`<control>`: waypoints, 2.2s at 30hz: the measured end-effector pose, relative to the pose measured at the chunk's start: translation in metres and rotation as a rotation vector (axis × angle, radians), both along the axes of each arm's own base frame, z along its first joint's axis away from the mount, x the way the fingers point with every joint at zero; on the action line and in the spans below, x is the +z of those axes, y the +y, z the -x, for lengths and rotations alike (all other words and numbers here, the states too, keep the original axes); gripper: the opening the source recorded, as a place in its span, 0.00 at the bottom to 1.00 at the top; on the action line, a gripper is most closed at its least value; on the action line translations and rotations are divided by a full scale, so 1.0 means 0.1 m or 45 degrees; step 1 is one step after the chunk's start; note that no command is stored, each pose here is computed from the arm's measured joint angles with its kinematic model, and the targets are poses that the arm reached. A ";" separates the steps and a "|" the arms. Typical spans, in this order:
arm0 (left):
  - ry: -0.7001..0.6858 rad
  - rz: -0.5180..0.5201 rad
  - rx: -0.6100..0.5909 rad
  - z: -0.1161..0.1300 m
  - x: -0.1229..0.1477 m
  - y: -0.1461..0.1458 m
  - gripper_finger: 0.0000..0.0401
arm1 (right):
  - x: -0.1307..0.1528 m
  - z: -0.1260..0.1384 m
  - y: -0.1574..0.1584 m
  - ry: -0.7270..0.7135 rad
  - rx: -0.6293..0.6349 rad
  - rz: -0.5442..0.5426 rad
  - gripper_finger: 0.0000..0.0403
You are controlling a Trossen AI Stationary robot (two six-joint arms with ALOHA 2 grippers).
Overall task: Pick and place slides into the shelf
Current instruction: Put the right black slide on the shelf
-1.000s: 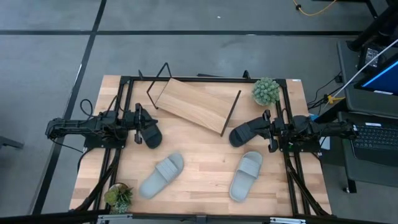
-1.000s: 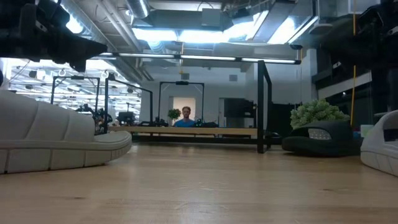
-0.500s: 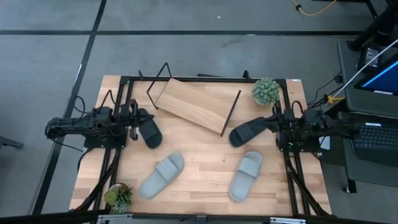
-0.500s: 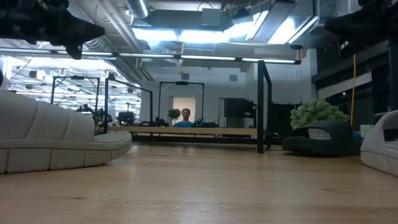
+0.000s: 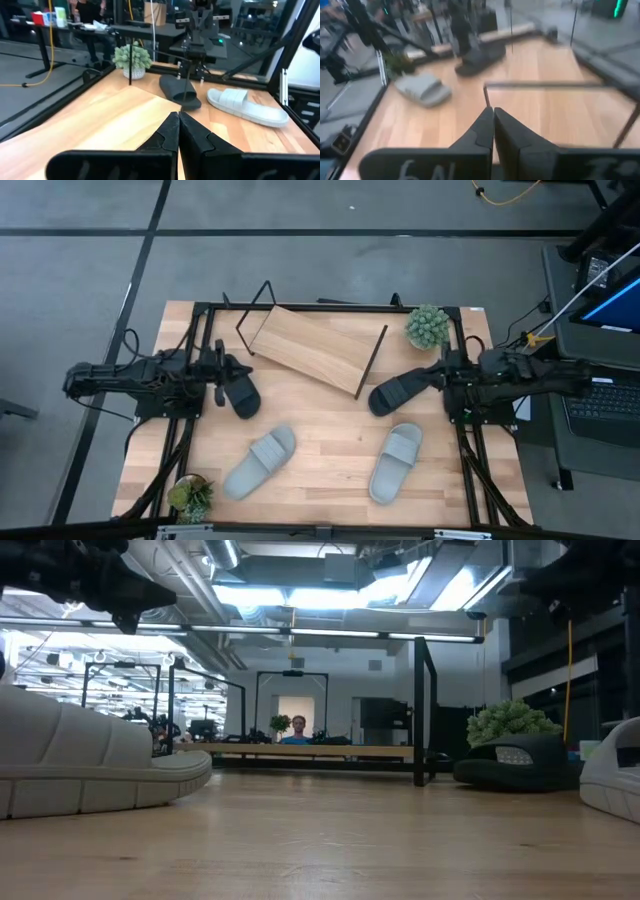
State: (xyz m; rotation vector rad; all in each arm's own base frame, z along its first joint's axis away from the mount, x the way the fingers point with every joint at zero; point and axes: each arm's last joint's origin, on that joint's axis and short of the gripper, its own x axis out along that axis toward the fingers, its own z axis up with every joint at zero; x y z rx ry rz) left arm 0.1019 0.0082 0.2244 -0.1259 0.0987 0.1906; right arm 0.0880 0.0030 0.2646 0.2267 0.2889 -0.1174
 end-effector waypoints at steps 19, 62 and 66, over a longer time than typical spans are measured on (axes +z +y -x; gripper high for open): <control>0.017 -0.013 -0.006 -0.02 0.00 0.00 0.00 | -0.28 -0.20 0.04 0.462 -0.141 -0.441 0.04; 0.033 -0.078 -0.013 -0.02 0.00 0.00 0.00 | -0.72 -0.64 -0.04 0.856 -0.592 -0.544 0.58; 0.032 -0.078 -0.014 -0.02 0.00 0.00 0.00 | -0.77 -0.67 -0.09 0.893 -0.625 -0.560 0.58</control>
